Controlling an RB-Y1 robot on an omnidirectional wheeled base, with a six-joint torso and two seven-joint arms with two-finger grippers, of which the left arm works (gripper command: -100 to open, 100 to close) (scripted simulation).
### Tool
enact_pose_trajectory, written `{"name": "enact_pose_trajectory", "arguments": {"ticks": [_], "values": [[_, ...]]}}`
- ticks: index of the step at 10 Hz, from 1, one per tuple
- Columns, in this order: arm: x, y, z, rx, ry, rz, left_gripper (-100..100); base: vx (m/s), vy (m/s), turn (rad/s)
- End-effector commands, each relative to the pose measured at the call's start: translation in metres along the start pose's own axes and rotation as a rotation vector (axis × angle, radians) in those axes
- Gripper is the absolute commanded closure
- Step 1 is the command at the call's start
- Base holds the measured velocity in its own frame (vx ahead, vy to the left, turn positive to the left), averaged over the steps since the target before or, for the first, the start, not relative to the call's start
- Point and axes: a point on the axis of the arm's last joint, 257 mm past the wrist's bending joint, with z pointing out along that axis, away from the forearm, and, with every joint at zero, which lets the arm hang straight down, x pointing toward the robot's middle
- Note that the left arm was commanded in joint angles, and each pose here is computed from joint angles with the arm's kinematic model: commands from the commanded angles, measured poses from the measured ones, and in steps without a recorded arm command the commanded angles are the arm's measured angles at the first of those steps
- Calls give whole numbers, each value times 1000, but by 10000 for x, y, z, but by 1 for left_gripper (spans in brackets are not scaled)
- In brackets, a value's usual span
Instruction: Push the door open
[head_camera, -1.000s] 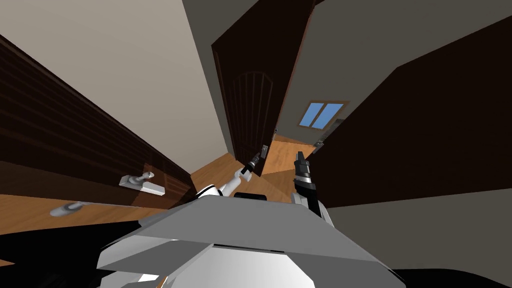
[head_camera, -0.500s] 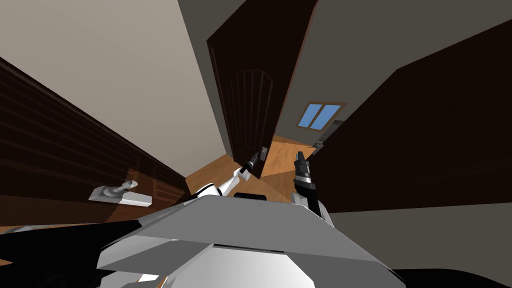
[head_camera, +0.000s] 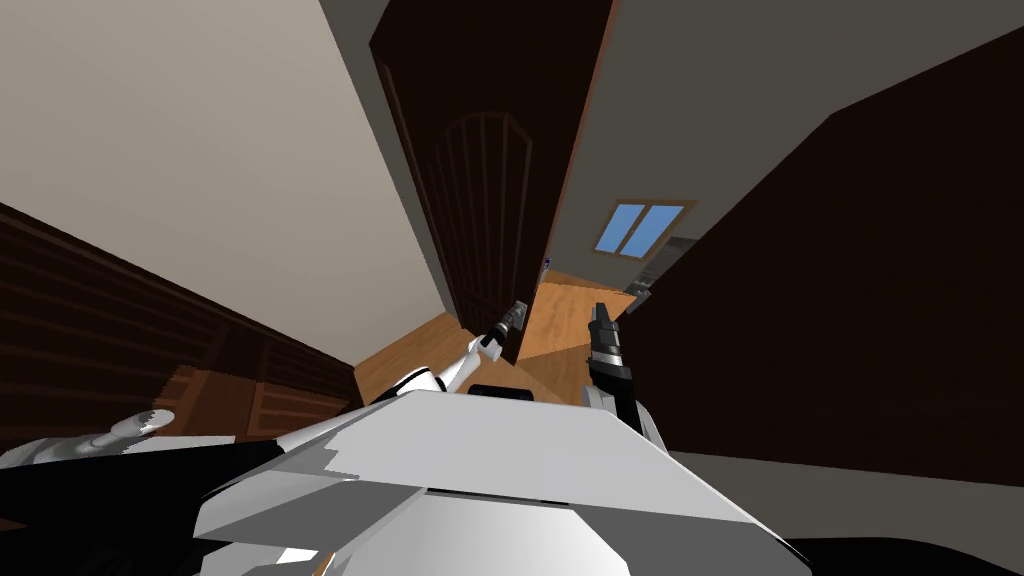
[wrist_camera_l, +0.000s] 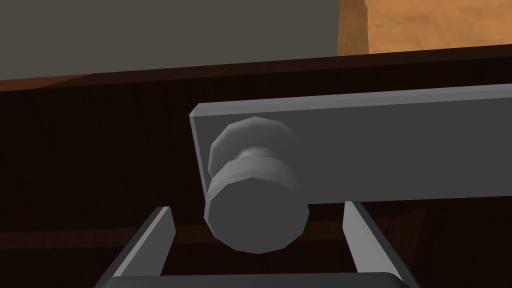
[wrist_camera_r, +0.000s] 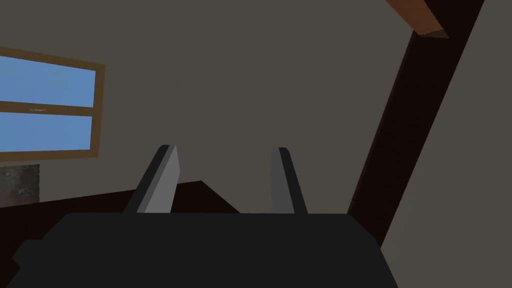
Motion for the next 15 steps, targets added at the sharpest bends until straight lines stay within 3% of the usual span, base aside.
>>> {"name": "enact_pose_trajectory", "arguments": {"ticks": [1,2,7,8,15], "values": [[0,0,0,0,0,0,-100,90,-40,-2],[0,0,0,0,0,0,100,-11,5,9],[0,0,0,0,0,0,100,-6,5,-5],[-157,-43,13,8,-20,12,100,55,-83,21],[-708,-2,-57,-3,-104,38,100,138,-152,64]]}}
